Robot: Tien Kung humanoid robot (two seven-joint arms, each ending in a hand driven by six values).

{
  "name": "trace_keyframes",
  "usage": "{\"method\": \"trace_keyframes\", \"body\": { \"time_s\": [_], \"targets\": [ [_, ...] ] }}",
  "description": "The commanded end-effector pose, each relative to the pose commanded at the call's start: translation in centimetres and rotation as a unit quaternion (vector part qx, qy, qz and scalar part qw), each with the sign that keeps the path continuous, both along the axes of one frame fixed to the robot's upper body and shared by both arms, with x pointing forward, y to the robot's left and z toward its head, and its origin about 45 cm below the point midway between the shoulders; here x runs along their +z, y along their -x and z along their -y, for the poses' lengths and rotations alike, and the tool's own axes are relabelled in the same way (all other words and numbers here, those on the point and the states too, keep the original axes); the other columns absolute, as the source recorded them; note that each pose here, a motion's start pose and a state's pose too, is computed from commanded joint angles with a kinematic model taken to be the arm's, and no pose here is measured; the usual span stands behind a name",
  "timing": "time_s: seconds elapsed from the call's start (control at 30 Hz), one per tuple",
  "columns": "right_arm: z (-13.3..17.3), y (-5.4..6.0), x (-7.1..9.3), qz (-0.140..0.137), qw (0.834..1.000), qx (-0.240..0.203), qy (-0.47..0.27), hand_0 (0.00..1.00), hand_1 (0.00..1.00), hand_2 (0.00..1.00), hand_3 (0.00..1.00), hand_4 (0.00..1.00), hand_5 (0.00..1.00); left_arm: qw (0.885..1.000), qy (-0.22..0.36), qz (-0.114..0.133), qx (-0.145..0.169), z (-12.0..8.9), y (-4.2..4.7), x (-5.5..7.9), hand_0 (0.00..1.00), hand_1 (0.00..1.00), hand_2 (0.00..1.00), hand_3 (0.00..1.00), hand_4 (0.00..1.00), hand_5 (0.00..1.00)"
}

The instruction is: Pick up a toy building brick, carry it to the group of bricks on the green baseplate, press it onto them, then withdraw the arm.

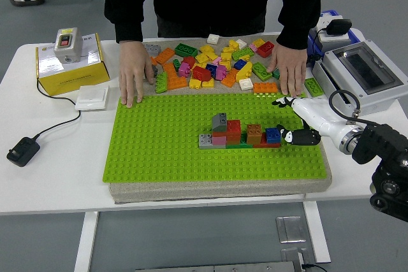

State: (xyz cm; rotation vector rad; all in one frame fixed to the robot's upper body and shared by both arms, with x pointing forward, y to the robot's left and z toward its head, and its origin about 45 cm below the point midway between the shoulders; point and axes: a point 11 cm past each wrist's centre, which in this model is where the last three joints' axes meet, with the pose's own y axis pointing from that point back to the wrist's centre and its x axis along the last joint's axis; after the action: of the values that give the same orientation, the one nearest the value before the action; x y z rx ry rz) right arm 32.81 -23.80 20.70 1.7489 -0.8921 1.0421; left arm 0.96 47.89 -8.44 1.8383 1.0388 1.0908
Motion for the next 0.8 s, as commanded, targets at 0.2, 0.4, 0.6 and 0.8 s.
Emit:
{"method": "trace_keyframes", "body": {
  "time_s": [0.2, 0.4, 0.6, 0.8],
  "targets": [
    [0.1, 0.8, 0.1, -0.003, 1.0, 0.014, 0.027, 0.067, 0.223, 0.881, 0.872, 0.091, 0.4, 1.0, -0.001, 0.002, 0.0, -0.1, -0.11, 0.0, 0.675, 0.646, 0.533, 0.642, 0.086, 0.676],
    [-0.3, 1.2, -0.1, -0.012, 0.999, 0.028, 0.039, 0.064, 0.203, 0.848, 0.833, 0.002, 0.31, 1.0, -0.002, 0.005, -0.001, -0.1, -0.35, 0.1, 0.675, 0.646, 0.533, 0.642, 0.087, 0.676],
    [-1.0, 1.6, -0.3, -0.026, 0.998, 0.039, 0.031, 0.064, 0.2, 0.825, 0.781, 0.002, 0.287, 1.0, -0.002, 0.004, -0.001, -0.1, -0.34, 0.1, 0.675, 0.646, 0.533, 0.643, 0.088, 0.676],
    [-1.4, 1.9, -0.6, -0.041, 0.998, 0.047, 0.029, 0.062, 0.201, 0.817, 0.766, 0.002, 0.296, 1.0, -0.003, 0.003, 0.0, -0.2, -0.29, 0.1, 0.675, 0.647, 0.533, 0.642, 0.089, 0.676]
  ]
}}
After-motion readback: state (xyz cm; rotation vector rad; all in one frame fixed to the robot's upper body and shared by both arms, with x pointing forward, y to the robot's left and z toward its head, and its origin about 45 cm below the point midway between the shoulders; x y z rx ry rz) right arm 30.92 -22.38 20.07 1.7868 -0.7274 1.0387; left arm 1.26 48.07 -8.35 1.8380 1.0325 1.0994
